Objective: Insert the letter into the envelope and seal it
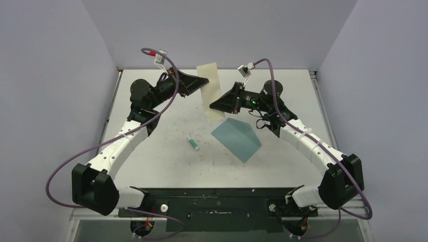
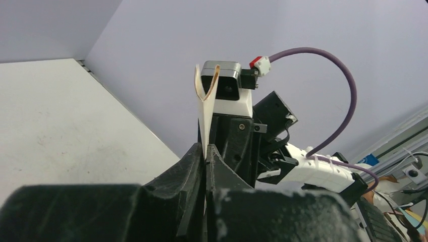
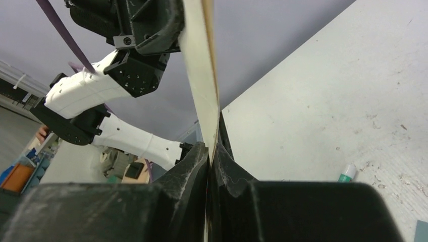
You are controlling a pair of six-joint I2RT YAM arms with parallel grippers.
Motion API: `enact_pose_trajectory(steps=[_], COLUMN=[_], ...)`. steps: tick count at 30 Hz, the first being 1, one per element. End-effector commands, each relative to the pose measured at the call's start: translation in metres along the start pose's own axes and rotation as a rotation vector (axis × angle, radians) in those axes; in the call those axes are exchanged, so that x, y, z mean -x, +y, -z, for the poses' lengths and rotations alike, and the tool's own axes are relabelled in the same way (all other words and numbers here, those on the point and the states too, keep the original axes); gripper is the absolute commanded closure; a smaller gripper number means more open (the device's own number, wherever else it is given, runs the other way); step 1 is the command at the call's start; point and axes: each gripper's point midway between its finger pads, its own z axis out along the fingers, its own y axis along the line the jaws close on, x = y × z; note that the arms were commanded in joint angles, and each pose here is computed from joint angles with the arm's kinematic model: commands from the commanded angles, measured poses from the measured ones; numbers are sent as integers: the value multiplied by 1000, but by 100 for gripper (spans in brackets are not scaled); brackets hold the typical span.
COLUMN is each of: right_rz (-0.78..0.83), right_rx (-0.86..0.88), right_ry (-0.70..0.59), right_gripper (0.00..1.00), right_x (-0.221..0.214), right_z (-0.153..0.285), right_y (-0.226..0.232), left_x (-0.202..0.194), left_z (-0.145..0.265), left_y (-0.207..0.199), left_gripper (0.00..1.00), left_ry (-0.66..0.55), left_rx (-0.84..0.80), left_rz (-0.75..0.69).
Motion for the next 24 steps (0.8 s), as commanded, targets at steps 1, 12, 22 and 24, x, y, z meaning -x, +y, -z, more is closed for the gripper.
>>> enact_pose_trajectory(steps=[1,12,22,24], right_rz=[131,139,89,86], right_rx=[32,-45,-30,-32], right_ry=[0,-153,-212,-206], right_gripper=[85,33,75,85], right_x=[14,51,65,65], right_z=[7,5,12,12], right_y=[26,17,10,9], left_x=[7,-1,-1,-2], left_z=[-5,-3,-2,-2], left_y=[-9,-5,-7,-5], left_gripper=[100,100,100,100], left_ry=[18,29,26,25], left_rx=[-39,-41,-49,-44], left_rz=[-62,-16,-15,-15])
